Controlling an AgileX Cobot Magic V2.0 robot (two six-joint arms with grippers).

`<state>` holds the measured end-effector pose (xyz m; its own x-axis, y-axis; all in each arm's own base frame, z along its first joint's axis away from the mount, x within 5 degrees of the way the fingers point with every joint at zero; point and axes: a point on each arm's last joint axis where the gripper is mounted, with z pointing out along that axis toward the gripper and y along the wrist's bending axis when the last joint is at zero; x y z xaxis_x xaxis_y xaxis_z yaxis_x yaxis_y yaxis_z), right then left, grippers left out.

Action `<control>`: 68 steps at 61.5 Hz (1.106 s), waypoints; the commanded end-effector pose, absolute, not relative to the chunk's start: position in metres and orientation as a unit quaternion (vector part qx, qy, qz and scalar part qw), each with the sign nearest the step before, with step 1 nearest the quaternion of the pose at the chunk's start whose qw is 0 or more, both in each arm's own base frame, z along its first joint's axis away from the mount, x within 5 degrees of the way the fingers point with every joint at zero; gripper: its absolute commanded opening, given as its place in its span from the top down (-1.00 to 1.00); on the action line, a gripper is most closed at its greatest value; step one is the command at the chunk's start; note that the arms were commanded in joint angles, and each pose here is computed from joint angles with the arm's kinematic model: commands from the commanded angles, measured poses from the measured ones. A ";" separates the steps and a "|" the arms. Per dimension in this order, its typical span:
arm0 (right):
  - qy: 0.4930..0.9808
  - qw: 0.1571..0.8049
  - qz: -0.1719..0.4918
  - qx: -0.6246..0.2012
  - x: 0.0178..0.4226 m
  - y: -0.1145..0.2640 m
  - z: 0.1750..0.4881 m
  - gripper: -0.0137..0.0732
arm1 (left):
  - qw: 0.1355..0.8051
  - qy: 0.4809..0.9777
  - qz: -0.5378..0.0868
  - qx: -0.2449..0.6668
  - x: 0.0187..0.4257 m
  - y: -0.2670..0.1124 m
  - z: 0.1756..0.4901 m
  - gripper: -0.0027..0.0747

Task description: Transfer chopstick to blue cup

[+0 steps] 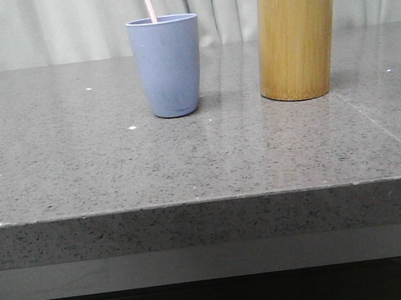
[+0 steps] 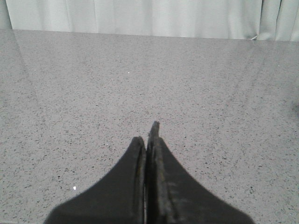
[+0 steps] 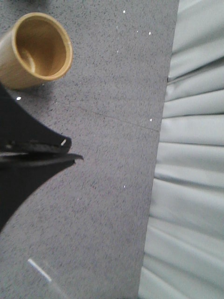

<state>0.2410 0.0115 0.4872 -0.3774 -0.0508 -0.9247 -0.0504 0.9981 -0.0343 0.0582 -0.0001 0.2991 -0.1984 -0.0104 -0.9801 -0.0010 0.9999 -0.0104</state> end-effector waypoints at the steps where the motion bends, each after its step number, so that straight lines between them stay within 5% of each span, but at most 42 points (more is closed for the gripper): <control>1: 0.792 0.609 -0.009 -0.030 0.210 0.008 0.502 0.84 | 0.672 0.740 -0.007 -0.007 0.059 0.000 0.315 0.98; 43: 0.680 0.733 0.003 -0.025 0.056 0.002 0.368 0.84 | 0.669 0.743 -0.007 -0.007 0.059 0.000 0.313 0.98; 68: 0.651 0.759 0.009 -0.022 0.026 0.001 0.332 0.84 | 0.669 0.743 -0.007 -0.007 0.059 0.000 0.313 0.98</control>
